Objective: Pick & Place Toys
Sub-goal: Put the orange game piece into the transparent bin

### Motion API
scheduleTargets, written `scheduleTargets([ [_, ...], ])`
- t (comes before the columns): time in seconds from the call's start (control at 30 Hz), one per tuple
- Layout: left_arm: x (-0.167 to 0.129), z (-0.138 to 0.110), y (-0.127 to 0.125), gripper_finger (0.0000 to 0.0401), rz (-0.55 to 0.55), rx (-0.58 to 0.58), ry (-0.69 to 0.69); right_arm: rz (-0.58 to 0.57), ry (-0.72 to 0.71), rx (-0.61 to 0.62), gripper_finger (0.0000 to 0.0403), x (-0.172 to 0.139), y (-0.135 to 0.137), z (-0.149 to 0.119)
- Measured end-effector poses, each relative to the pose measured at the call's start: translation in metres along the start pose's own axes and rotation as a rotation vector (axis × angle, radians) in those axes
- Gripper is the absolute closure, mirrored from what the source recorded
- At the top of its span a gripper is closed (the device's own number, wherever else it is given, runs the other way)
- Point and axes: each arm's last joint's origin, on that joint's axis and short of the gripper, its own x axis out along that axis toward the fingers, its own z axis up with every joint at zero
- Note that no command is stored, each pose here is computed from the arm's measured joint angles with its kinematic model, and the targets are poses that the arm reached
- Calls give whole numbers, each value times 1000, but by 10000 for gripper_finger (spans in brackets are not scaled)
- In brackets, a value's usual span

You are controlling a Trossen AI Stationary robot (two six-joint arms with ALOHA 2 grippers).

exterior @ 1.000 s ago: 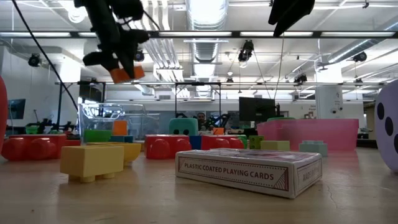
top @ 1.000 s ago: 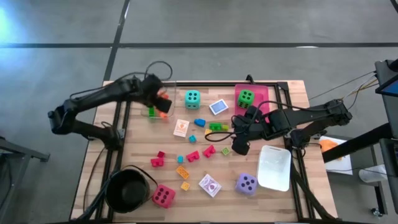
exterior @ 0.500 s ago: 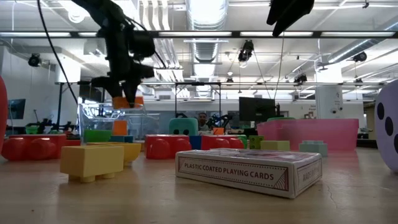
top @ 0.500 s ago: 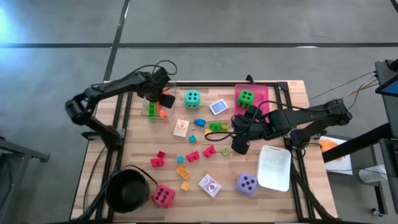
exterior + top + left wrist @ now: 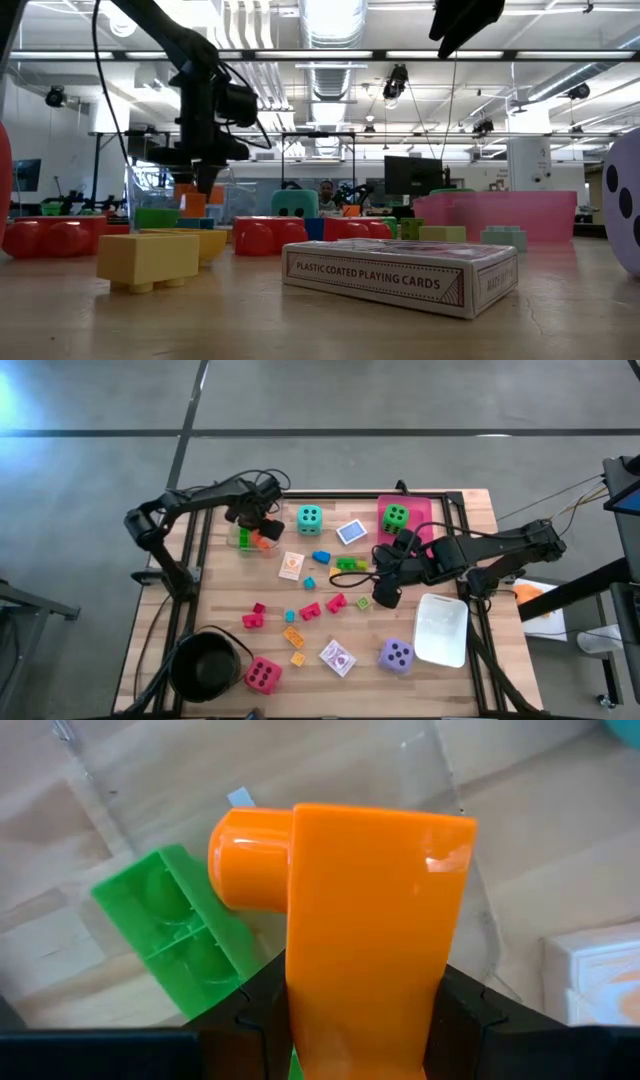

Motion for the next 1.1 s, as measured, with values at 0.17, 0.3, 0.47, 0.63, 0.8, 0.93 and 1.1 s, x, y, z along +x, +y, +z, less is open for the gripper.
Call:
scheduleTargets([
  [0.17,1,0,0,248,1,0,0,0,1,-7,37,0,0,0],
  [0.3,1,1,0,248,6,-2,-2,0,1,-8,37,0,0,0],
  [0.47,1,1,1,248,14,-3,-6,-3,5,-10,37,0,0,0],
  [0.63,1,0,1,248,17,-3,-1,-3,6,-14,37,0,0,-1],
  [0.8,1,0,1,248,17,-6,1,-3,6,-15,37,0,0,-1],
  [0.93,1,0,1,248,19,-6,5,-3,6,-16,37,0,0,-1],
  [1.1,1,0,1,248,20,-29,5,-3,6,-18,37,0,0,-1],
])
